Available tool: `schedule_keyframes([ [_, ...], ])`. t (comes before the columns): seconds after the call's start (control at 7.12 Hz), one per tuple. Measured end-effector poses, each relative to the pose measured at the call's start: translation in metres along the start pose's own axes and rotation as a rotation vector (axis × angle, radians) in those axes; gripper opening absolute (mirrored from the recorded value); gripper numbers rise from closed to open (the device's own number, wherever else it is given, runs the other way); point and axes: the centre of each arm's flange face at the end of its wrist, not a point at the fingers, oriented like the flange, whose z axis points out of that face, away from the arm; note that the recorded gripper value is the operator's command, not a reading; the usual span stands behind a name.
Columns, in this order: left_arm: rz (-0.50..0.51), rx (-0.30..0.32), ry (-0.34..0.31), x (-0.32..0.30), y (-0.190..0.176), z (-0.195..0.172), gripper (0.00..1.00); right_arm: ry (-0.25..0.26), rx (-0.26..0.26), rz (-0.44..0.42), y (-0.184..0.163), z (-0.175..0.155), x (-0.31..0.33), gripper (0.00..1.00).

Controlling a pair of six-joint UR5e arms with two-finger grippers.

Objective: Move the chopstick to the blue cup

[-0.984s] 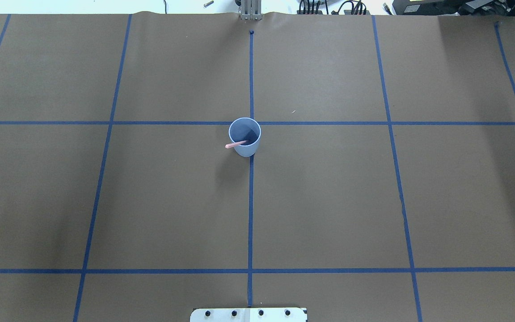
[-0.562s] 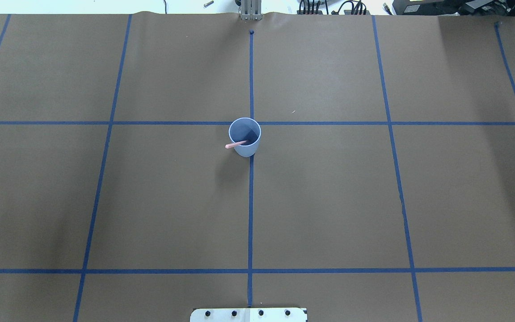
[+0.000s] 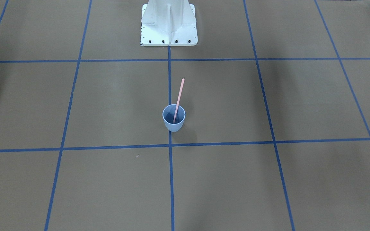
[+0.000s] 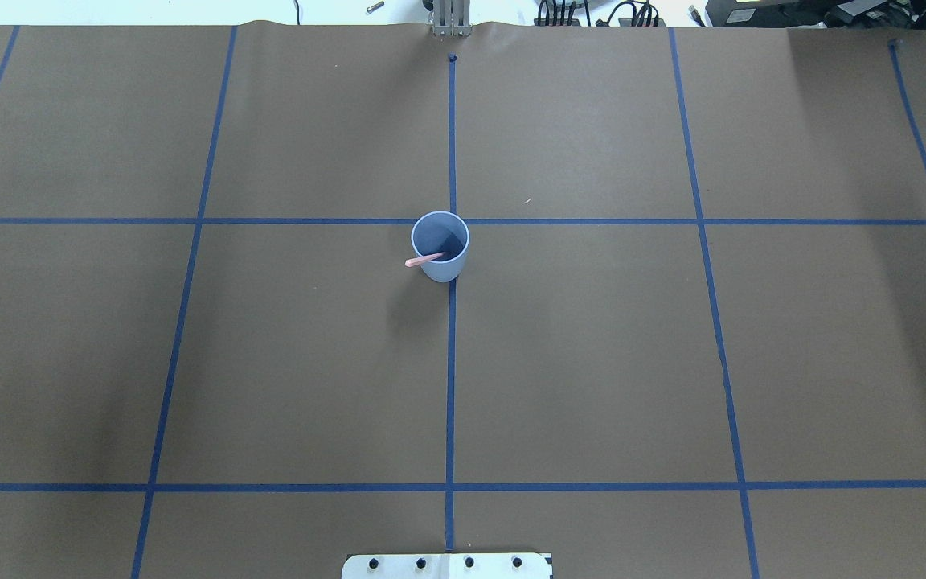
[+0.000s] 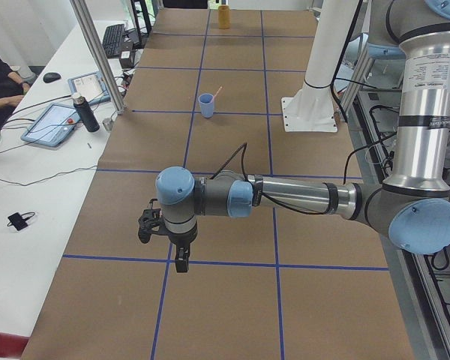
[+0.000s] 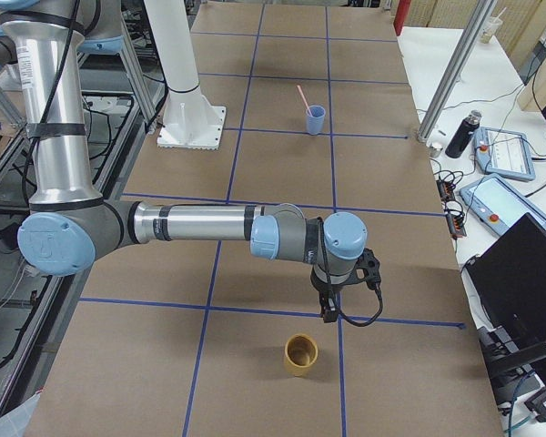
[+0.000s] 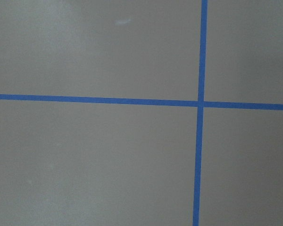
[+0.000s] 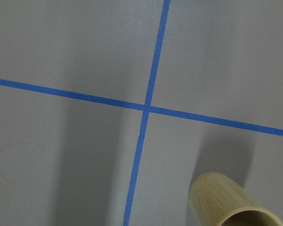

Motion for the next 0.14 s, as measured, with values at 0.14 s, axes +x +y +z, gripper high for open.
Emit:
schedule_keyframes([
  [0.14, 0.000, 0.001, 0.000, 0.0002, 0.0001, -0.0003, 0.98, -0.001, -0.002, 0.002, 0.0014, 0.0013, 0.0006, 1.00],
])
